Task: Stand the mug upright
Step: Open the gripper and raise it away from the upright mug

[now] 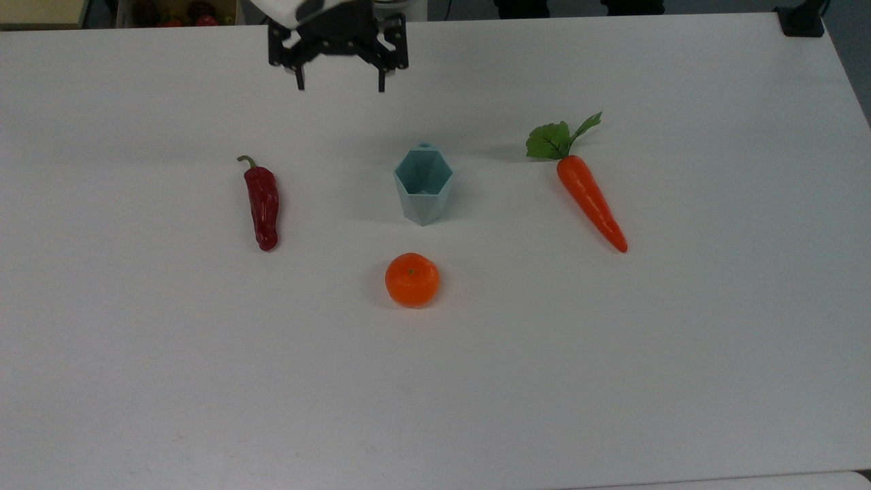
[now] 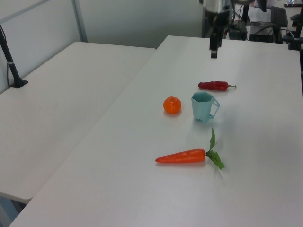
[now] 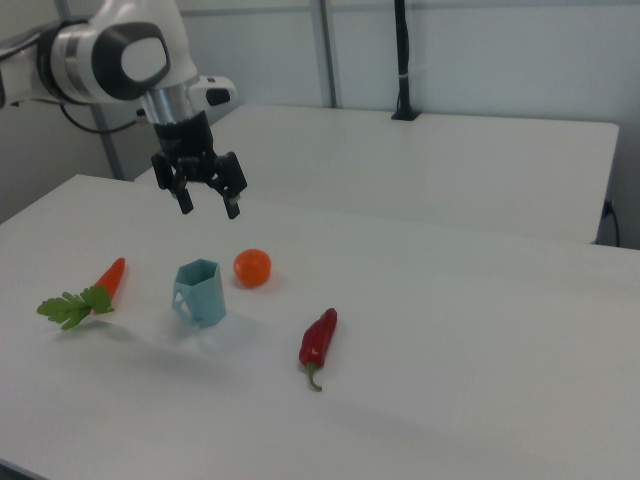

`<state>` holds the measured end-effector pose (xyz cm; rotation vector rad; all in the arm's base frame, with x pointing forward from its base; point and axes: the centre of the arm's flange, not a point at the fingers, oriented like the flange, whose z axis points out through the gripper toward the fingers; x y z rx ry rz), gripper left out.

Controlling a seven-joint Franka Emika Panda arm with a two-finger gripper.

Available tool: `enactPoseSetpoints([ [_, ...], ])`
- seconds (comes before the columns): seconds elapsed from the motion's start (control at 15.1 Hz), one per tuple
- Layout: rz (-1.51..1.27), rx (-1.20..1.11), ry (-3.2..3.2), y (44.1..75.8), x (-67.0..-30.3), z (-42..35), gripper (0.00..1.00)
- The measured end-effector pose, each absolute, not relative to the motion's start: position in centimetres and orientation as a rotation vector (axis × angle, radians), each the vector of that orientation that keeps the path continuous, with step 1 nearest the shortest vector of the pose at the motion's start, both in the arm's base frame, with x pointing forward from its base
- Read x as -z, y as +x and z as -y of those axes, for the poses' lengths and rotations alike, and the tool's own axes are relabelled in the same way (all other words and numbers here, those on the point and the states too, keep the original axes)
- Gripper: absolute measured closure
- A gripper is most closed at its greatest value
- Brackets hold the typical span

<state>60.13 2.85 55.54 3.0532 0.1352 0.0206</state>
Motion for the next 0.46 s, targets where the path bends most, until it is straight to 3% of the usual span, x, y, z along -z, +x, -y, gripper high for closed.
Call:
enactPoseSetpoints([
  [0.26, -0.034, -0.058, 3.056, 57.6, -59.8, 0.4, 0.00],
  [0.46, -0.011, -0.083, 3.056, 56.9, -60.9, 1.0, 0.00],
])
